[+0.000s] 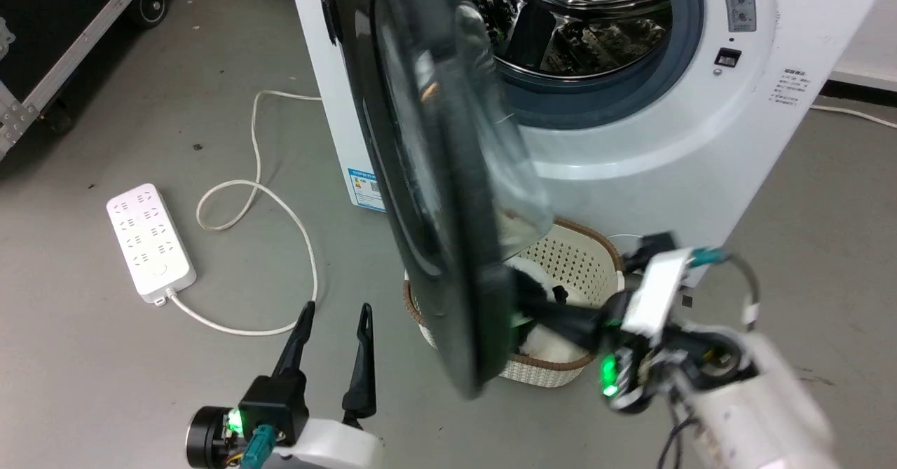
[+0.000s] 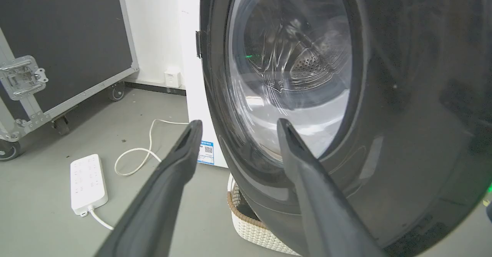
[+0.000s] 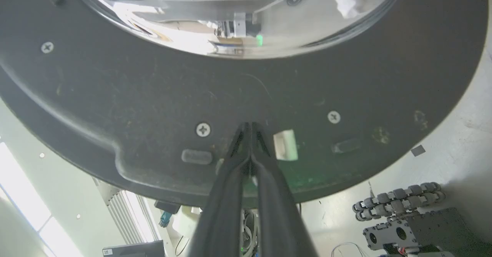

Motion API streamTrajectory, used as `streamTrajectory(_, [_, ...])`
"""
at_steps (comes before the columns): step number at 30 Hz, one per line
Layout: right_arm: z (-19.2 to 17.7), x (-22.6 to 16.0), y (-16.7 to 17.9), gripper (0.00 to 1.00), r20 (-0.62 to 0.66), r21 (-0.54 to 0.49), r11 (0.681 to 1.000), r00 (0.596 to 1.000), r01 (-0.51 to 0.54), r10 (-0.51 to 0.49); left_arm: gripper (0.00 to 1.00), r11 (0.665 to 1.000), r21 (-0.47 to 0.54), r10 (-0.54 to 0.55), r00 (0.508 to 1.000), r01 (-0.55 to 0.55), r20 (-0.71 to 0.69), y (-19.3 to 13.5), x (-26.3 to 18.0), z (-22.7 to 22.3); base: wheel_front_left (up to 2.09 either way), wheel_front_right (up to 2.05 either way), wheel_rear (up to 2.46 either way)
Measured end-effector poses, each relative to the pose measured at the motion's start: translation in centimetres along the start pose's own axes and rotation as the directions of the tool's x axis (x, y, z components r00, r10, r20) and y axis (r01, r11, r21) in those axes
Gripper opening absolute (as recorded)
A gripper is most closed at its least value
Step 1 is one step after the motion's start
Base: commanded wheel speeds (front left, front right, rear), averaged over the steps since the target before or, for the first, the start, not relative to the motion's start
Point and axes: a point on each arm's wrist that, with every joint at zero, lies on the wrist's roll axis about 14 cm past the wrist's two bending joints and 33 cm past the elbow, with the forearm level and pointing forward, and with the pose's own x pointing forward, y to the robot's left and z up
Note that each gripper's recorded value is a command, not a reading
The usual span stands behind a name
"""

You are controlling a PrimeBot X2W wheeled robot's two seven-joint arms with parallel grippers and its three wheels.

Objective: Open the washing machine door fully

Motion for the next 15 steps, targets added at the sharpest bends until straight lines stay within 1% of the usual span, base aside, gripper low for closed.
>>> streamTrajectory(2, [-1.9, 0.9, 0.0, 0.00, -0.020, -0.002, 1.000, 1.000, -0.018, 0.018, 1.00, 1.000, 0.001, -0.005, 1.000, 0.005, -0.010, -0.1, -0.2, -0.3, 0.00, 0.00, 0.00])
streamTrajectory(5, [-3.4, 1.9, 0.3, 0.00, -0.025, -0.002, 0.999, 0.999, -0.039, 0.039, 1.00, 1.000, 0.006, -0.006, 1.000, 0.006, -0.011, 0.0, -0.2, -0.4, 0.00, 0.00, 0.00])
streamTrajectory(10, [-3.7, 2.6, 0.7, 0.00, 0.005, -0.006, 0.999, 0.999, -0.051, 0.051, 1.00, 1.000, 0.007, 0.011, 1.000, -0.010, -0.013, 0.6, -0.4, -0.4, 0.00, 0.00, 0.00])
streamTrajectory(13, [-3.1, 2.4, 0.9, 0.00, 0.043, -0.021, 0.999, 0.998, -0.050, 0.051, 1.00, 1.000, 0.007, 0.021, 1.000, -0.021, -0.014, 1.0, -0.6, -0.4, 0.00, 0.00, 0.00])
streamTrajectory(14, [-2.5, 2.1, 1.1, 0.40, 0.076, -0.036, 0.998, 0.996, -0.048, 0.051, 1.00, 1.000, 0.006, 0.024, 1.000, -0.024, -0.016, 1.1, -0.7, -0.5, 0.00, 0.00, 0.00])
streamTrajectory(15, [-1.7, 1.7, 1.3, 1.00, 0.120, -0.062, 0.997, 0.992, -0.041, 0.048, 1.00, 1.000, 0.005, 0.025, 1.000, -0.025, -0.018, 1.2, -0.7, -0.5, 0.00, 0.00, 0.00])
